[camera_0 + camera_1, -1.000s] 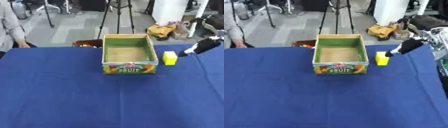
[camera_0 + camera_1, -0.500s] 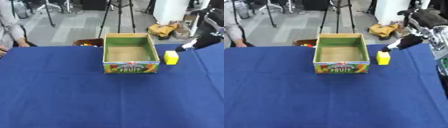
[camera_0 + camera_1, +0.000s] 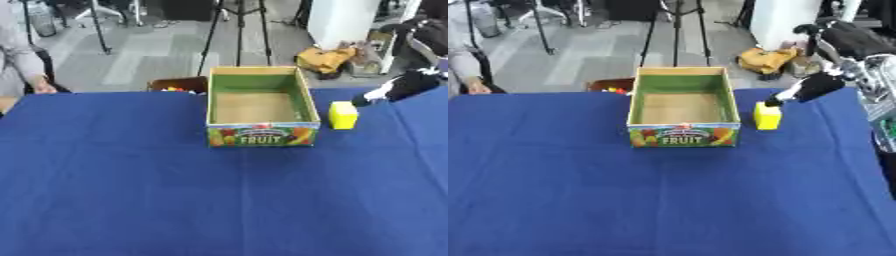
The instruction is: Pick up objects on the table and place them in the box.
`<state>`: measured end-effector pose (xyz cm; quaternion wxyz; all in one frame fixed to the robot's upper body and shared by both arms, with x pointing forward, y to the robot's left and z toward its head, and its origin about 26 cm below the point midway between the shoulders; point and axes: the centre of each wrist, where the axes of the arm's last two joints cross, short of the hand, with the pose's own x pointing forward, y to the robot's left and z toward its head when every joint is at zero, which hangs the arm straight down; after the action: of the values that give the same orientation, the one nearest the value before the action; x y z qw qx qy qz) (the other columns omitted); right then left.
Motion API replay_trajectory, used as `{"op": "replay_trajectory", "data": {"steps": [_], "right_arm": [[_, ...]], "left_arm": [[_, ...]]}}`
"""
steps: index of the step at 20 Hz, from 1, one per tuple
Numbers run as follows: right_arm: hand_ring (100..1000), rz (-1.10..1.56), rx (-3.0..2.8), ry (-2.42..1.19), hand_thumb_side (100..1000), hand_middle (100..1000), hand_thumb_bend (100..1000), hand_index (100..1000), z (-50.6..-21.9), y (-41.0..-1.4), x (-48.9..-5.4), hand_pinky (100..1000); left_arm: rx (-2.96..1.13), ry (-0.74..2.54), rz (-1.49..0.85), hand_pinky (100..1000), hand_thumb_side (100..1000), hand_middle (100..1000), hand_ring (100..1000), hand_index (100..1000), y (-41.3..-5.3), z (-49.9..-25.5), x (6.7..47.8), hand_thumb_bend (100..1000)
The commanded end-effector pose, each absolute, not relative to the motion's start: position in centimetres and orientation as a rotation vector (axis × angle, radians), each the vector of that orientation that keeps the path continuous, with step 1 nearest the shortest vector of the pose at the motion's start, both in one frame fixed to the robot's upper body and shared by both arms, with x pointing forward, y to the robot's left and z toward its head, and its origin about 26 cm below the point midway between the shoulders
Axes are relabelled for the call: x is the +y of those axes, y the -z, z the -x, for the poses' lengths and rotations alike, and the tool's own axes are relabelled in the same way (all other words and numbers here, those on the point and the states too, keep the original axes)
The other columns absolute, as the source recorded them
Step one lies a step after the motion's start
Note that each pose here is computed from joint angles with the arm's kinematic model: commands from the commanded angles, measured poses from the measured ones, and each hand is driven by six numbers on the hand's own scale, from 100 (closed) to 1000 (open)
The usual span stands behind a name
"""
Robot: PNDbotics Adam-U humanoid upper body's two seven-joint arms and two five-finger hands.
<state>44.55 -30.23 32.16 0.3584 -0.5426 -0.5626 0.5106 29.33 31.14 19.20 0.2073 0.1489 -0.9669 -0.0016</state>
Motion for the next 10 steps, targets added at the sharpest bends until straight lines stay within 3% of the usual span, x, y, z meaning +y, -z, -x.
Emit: {"op": "replay_trajectory", "data": {"steps": [1,3,6,7,10], "right_arm": [[985,1.449,-1.374,-1.360,634,667,551,1000,-44.6,-34.2,-31.0,1000],[979,1.451,-1.330,-1.382,639,693,396,1000,-45.0,-34.6,-31.2,1000],[977,1.454,-1.296,-1.388,630,712,387,1000,-45.6,-34.8,-31.4,1000],[979,1.455,-1.290,-1.388,629,793,382,1000,-45.7,-34.8,-31.5,1000],[987,1.449,-1.255,-1.394,618,910,382,1000,-46.2,-34.7,-31.6,1000]], "left_arm": [[-2.712,0.024,-0.432,633,936,750,717,952,-19.9,-29.1,31.2,137],[-2.709,0.025,-0.432,632,934,749,716,952,-19.8,-29.0,31.2,134],[-2.705,0.025,-0.433,632,933,749,715,952,-19.7,-29.0,31.2,131],[-2.705,0.026,-0.434,632,933,749,715,952,-19.7,-29.0,31.2,130],[-2.702,0.027,-0.434,632,933,749,714,951,-19.6,-29.0,31.2,128]]}}
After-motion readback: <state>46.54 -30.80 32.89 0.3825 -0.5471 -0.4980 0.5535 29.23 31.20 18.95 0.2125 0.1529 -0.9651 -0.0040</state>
